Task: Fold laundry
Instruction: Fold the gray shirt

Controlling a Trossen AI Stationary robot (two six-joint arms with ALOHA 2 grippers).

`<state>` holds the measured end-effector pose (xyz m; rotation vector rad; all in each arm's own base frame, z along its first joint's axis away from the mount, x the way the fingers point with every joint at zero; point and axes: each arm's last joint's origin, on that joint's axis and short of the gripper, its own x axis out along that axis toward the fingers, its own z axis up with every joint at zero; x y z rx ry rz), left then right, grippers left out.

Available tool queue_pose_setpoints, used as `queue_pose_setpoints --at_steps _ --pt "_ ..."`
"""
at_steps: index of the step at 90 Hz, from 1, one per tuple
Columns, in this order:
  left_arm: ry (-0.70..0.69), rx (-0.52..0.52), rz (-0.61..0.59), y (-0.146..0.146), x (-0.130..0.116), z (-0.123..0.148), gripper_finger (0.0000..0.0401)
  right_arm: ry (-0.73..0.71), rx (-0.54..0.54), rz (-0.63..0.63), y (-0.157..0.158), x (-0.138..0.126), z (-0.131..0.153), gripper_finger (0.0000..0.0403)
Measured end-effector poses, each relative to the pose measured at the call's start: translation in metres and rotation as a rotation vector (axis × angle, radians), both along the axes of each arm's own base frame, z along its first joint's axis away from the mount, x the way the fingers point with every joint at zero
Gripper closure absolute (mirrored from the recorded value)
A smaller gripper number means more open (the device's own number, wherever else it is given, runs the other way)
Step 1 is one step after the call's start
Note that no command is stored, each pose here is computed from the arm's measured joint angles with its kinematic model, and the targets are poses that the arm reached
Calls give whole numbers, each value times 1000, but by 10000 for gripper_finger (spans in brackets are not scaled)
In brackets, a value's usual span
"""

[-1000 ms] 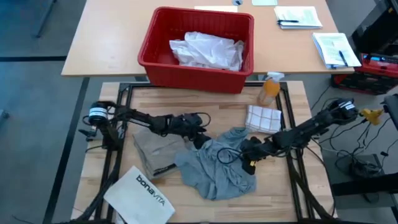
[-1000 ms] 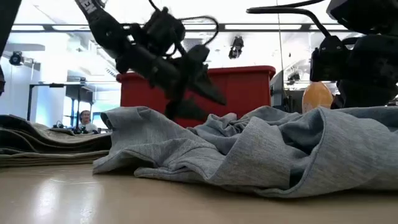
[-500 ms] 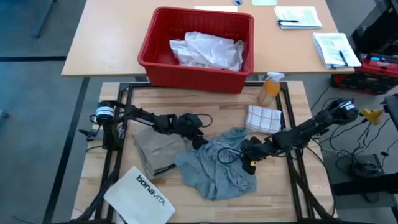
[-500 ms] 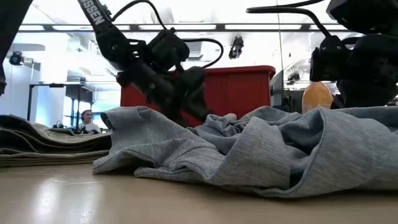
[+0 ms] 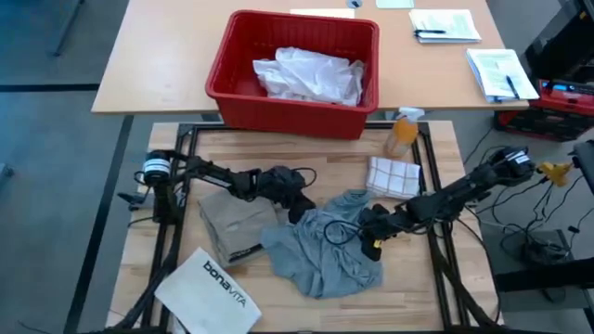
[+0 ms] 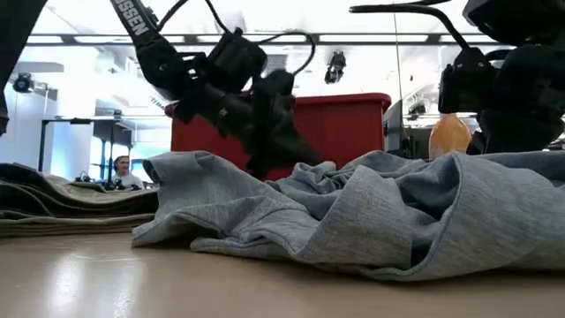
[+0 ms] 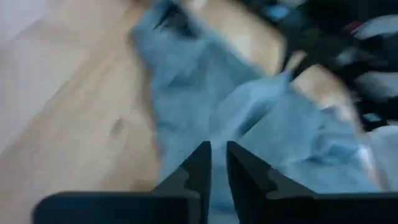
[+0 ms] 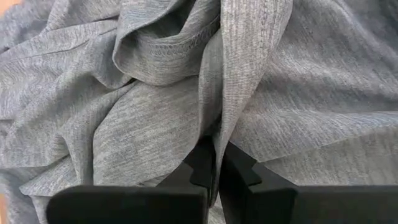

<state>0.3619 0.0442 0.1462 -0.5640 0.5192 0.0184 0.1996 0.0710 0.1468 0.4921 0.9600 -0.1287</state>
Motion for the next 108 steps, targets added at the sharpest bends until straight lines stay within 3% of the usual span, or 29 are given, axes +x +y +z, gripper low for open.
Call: queue_pose_setpoints --at_steps 11,30,38,45,54,85,108 --pt "-21 -5 15 4 0 5 266 0 0 0 0 0 0 403" --pt "79 -123 41 7 -2 -11 44 0 -4 6 0 0 0 403" --pt "130 -169 45 9 -4 -21 12 0 -4 6 0 0 0 403" --pt "134 -179 23 8 -3 -26 36 0 -5 7 0 0 0 403" --pt "103 -197 -11 7 1 -30 95 0 -6 8 0 0 0 403" --pt "65 -189 -26 8 3 -29 373 1 -5 7 0 0 0 403" --pt "51 -212 -11 7 2 -19 398 -28 2 14 0 0 12 403"
